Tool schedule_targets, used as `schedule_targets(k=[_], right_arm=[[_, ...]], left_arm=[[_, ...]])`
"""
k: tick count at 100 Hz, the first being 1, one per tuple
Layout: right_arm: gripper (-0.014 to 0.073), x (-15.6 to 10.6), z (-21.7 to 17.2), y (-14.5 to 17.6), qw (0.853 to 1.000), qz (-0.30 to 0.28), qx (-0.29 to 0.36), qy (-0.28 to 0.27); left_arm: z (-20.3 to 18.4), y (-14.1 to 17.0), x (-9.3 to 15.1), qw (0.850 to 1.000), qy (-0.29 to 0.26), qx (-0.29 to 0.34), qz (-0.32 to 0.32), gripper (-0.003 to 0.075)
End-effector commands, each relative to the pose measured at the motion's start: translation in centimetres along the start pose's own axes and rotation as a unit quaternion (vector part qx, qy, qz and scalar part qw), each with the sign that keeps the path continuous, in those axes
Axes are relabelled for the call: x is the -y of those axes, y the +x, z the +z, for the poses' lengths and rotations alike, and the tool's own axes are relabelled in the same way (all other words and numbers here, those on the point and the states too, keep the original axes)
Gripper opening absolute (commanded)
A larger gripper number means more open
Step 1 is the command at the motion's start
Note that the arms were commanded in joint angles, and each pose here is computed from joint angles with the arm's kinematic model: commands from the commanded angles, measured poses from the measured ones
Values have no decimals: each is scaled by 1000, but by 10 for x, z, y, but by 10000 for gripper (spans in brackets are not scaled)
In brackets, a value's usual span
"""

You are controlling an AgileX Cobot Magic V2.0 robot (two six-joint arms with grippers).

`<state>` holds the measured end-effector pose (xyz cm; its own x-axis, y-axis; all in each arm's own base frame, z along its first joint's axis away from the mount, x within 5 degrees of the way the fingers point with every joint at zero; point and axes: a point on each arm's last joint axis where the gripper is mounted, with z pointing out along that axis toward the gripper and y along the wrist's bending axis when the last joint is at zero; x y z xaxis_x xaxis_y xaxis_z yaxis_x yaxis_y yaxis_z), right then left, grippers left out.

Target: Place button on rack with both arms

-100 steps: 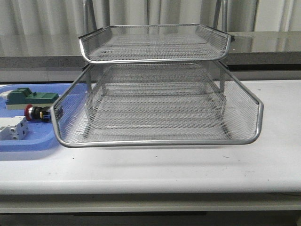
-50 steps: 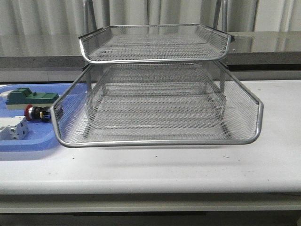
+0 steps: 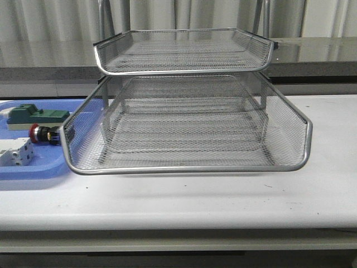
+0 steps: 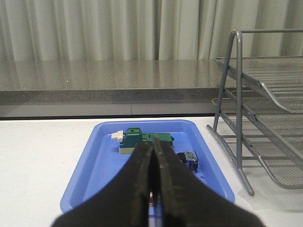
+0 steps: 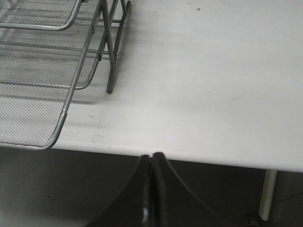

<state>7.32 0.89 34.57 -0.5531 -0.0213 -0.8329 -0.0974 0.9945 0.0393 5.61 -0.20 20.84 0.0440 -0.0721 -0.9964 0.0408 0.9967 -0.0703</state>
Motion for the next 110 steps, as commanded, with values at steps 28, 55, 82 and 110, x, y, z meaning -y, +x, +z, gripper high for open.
schedule_targets(k=[28,55,82,110], right_arm=[[-109,1,-7,-13,999,-4,46,4],[-109,1,-7,-13,999,-4,45,4],[-109,1,-7,-13,999,-4,45,4],[-109,1,-7,-13,999,-4,45,4]], left_arm=[[-3,-9,1,997,8,80,-12,-20],[-1,-45,3,998,5,41,-44,-20],[37,-103,8,995,-5,-84,-48,-20],[116,-145,9,982,-23,-186,-5,-20]])
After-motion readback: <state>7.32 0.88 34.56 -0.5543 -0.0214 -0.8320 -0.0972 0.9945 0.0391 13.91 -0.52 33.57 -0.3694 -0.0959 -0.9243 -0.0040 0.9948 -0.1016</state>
